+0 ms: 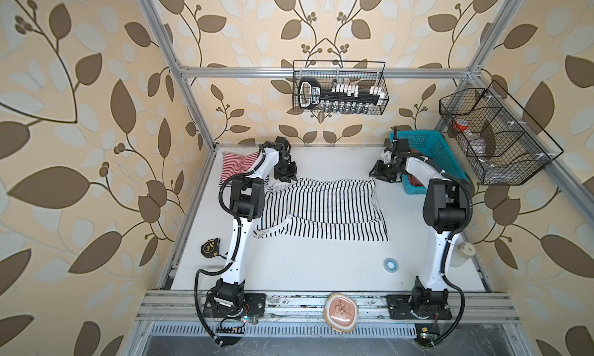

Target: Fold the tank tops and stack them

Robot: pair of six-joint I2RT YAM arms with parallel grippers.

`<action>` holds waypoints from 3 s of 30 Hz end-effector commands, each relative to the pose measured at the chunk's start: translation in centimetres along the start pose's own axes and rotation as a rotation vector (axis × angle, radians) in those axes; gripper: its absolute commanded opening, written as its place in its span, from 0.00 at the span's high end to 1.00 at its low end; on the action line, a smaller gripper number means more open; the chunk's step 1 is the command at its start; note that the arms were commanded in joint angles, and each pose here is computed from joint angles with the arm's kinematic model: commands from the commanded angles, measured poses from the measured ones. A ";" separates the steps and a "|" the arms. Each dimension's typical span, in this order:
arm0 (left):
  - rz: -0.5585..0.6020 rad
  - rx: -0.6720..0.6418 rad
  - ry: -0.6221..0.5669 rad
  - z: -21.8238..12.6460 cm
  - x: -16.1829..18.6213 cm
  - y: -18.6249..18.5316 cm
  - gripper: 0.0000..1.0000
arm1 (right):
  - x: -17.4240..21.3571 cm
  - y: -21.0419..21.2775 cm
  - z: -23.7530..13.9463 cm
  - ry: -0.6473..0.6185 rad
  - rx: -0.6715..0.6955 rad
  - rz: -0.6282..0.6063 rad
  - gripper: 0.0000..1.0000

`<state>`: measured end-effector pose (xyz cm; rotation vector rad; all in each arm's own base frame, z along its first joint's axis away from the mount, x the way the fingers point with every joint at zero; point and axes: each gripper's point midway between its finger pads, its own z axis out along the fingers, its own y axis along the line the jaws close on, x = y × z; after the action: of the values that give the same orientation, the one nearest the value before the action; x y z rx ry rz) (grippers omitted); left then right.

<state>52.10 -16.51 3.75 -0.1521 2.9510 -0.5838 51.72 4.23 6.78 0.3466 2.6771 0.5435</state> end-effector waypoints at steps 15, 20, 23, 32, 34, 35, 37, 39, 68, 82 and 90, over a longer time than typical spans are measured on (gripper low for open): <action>-0.016 0.111 -0.033 -0.4 -1.7 -1.9 0.78 | -0.6 -0.7 2.8 0.045 -0.011 0.001 0.65; -0.023 0.119 -0.024 0.2 -1.6 -1.9 0.89 | -0.7 -0.6 3.2 0.052 -0.022 0.005 0.75; -0.024 0.125 -0.027 0.1 -1.7 -2.0 0.94 | -0.5 -0.7 3.5 0.061 -0.024 0.011 0.81; -0.011 0.133 -0.051 -0.5 -2.1 -2.4 1.00 | 0.0 -1.2 3.8 0.087 -0.002 0.008 0.85; -0.011 0.134 -0.056 -0.6 -2.2 -2.4 1.00 | 0.0 -1.3 3.7 0.088 0.002 0.006 0.93; -0.010 0.135 -0.057 -0.6 -2.3 -2.5 1.00 | 0.0 -1.3 3.7 0.088 0.003 0.006 0.96; -0.007 0.136 -0.060 -0.7 -2.3 -2.5 1.00 | 0.0 -1.4 3.7 0.089 0.007 0.008 1.00; -0.007 0.136 -0.064 -0.9 -2.4 -2.6 1.00 | 0.0 -1.5 3.6 0.087 0.011 0.006 1.00; 0.028 0.186 -0.208 -9.0 -3.8 -4.4 1.00 | -0.6 1.0 -2.5 -0.083 -0.149 0.017 1.00; 0.028 0.127 -0.100 -9.3 0.9 -2.7 1.00 | 2.8 1.4 -4.9 -0.081 -0.177 -0.004 1.00; 0.013 0.082 -0.025 -9.3 5.0 -1.1 1.00 | 6.3 0.6 -5.6 -0.046 -0.160 -0.008 1.00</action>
<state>46.79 -15.62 8.77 -0.1695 2.9415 -0.7166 44.75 4.83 8.97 0.3426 2.5806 0.7310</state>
